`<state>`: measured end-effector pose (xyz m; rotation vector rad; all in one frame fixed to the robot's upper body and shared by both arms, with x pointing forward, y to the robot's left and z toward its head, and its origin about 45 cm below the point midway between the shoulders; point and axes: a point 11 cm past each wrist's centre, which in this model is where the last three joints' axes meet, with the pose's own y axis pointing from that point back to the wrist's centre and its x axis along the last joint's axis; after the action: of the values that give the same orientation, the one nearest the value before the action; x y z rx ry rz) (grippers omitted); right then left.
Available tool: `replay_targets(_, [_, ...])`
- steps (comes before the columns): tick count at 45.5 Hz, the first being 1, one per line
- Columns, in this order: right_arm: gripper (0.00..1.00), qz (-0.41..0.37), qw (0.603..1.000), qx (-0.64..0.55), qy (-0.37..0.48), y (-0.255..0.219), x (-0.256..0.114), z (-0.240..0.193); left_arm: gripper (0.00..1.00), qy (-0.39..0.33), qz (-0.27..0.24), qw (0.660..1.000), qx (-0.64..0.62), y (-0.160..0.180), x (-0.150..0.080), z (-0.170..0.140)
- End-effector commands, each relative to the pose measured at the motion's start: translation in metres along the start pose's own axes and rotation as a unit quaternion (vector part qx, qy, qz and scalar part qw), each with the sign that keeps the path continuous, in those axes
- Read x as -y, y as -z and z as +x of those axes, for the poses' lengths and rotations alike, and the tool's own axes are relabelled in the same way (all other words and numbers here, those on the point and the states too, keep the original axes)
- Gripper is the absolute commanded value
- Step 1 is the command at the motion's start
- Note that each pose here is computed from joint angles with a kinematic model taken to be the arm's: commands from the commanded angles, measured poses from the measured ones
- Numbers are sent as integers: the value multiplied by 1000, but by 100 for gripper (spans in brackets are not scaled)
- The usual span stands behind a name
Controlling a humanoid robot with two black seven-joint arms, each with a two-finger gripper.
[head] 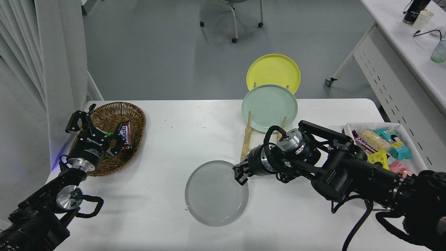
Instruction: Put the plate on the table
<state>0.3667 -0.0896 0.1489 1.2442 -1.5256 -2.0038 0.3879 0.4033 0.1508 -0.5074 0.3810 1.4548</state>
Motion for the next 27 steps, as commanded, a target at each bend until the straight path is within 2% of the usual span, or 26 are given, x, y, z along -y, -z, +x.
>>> replay_targets(1, [0, -12, 1000, 8, 3, -5, 2, -1, 98, 0, 0, 1000, 0, 0, 0, 0])
replay_targets(27, [0, 27, 999, 11, -15, 18, 7, 12, 98, 0, 0, 1000, 0, 0, 0, 0])
